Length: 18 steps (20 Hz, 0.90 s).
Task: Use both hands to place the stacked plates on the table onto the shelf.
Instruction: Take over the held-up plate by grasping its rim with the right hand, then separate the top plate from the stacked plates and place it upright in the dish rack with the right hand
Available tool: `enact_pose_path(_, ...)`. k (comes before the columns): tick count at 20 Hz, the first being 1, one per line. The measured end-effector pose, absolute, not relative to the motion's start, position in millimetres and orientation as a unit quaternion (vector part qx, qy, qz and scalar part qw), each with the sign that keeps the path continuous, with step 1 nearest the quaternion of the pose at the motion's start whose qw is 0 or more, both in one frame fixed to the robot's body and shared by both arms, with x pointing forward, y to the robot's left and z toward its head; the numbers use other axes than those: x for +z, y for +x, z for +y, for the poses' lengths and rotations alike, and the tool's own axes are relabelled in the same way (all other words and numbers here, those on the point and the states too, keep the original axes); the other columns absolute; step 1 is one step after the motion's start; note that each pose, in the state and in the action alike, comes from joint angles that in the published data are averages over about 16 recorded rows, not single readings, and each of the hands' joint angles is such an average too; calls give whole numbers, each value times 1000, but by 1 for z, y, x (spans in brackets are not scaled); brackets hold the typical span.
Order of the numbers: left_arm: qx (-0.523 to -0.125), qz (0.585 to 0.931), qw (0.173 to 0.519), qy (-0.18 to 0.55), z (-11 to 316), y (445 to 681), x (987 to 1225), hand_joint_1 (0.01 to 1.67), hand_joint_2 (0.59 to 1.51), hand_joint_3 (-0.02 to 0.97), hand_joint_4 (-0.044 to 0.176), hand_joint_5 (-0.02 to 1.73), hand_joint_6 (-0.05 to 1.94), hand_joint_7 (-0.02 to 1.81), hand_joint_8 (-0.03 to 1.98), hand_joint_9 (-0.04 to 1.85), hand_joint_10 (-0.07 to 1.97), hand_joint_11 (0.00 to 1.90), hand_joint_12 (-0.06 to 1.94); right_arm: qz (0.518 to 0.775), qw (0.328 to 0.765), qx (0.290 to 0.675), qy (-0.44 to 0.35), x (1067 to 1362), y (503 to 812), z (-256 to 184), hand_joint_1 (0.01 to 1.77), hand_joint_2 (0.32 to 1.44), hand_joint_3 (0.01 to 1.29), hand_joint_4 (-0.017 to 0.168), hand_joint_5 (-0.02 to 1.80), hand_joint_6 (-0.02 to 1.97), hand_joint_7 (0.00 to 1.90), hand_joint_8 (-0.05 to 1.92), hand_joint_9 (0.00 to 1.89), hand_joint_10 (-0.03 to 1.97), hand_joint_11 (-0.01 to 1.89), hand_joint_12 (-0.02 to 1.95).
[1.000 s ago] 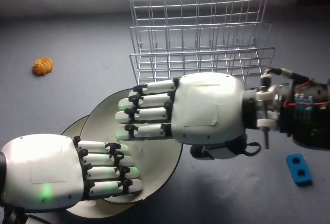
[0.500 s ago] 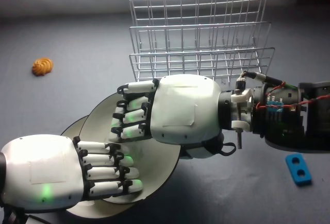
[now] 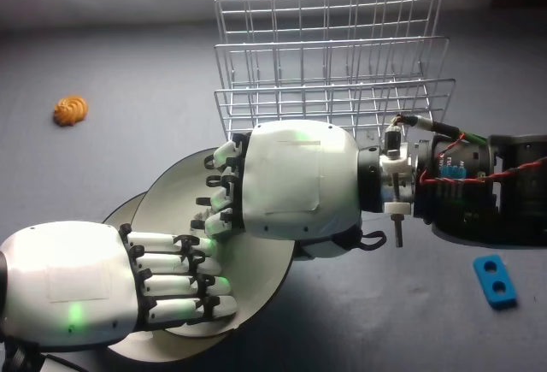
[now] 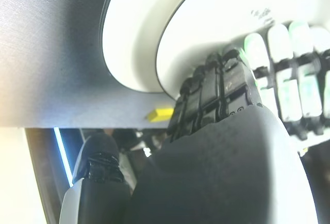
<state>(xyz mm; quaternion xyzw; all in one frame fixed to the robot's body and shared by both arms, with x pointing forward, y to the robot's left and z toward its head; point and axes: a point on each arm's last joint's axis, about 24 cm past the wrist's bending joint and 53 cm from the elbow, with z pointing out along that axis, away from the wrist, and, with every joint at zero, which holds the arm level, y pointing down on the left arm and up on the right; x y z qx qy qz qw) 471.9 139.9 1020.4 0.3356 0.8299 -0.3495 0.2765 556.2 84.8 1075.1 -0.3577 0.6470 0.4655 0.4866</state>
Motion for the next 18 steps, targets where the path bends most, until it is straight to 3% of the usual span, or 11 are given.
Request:
enact_pose_path(8,-351,828,302,317,147,493,1036,23,1215,8,-3,47,-5,33,13,21,6,15,13,631,493,483,-355,1086,552,89,1176,875,12,12,893,640,992,549,1199,-5,910,889)
enact_pose_path(18,-329,822,366,286,182,543,1078,22,1214,8,4,55,8,22,12,19,7,15,15,625,489,501,-344,1101,543,92,1177,887,12,21,940,862,1059,771,1314,-4,959,960)
